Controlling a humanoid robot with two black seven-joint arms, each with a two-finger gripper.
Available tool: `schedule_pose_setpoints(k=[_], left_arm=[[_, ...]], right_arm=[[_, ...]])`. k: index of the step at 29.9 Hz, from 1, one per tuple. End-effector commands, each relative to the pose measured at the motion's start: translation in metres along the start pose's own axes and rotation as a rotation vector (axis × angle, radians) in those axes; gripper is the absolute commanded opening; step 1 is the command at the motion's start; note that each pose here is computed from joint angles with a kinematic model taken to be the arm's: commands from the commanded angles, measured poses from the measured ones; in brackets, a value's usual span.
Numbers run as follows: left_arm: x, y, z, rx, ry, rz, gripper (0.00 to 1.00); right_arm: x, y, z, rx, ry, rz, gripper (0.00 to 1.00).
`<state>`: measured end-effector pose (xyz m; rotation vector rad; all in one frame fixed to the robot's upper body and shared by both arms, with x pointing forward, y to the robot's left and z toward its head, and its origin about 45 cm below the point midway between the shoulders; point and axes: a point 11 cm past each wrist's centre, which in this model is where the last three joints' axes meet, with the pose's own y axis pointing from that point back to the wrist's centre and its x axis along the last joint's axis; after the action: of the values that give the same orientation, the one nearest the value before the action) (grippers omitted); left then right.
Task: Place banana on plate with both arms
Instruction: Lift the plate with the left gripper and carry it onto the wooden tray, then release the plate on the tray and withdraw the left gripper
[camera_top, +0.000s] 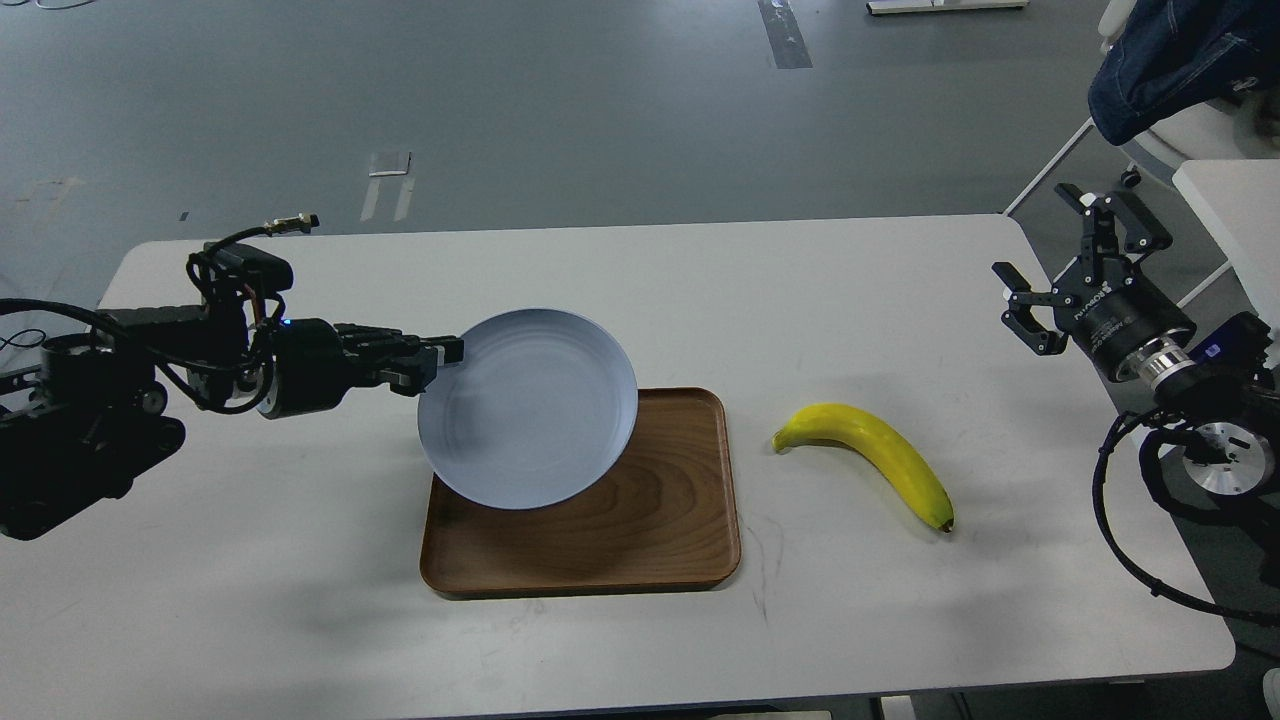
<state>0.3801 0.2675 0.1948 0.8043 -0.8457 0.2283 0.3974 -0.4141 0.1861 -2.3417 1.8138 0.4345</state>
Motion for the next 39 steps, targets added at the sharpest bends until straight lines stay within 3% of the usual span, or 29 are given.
schedule_pose_setpoints(k=[1,13,21,23,24,25,32,35,39], left_arm=[[-0.007,-0.025,0.004,-0.012,0.015,-0.026,0.0],[-0.041,-0.065,0.006,-0.002,0.028,-0.128,0.0],[-0.042,-0.067,0.006,0.0,0.032,-0.128,0.01],[-0.043,-0.069,0.007,-0.001,0.034,-0.129,0.24],[-0.043,-0.072,0.008,-0.004,0.035,-0.13,0.61],[-0.044,-0.074,0.011,-0.01,0.035,-0.13,0.86],[-0.03,-0.069,0.008,-0.003,0.05,-0.107,0.97],[0.001,-0.058,0.006,-0.005,0.098,-0.065,0.98],[0.047,-0.025,-0.006,-0.051,0.405,0.088,0.98]], right_arm=[[0.002,0.002,-0.001,-0.001,0.004,0.004,1.0],[0.01,0.005,-0.002,-0.002,0.015,0.028,1.0],[0.012,0.006,-0.002,-0.002,0.018,0.033,1.0],[0.012,0.006,-0.002,-0.003,0.017,0.034,1.0],[0.012,0.006,-0.002,-0.003,0.017,0.034,1.0],[0.012,0.006,-0.002,-0.003,0.017,0.034,1.0],[0.012,0.006,-0.002,-0.003,0.017,0.034,1.0],[0.013,0.006,-0.003,-0.001,0.019,0.034,1.0],[0.013,0.006,-0.003,-0.001,0.018,0.035,1.0]])
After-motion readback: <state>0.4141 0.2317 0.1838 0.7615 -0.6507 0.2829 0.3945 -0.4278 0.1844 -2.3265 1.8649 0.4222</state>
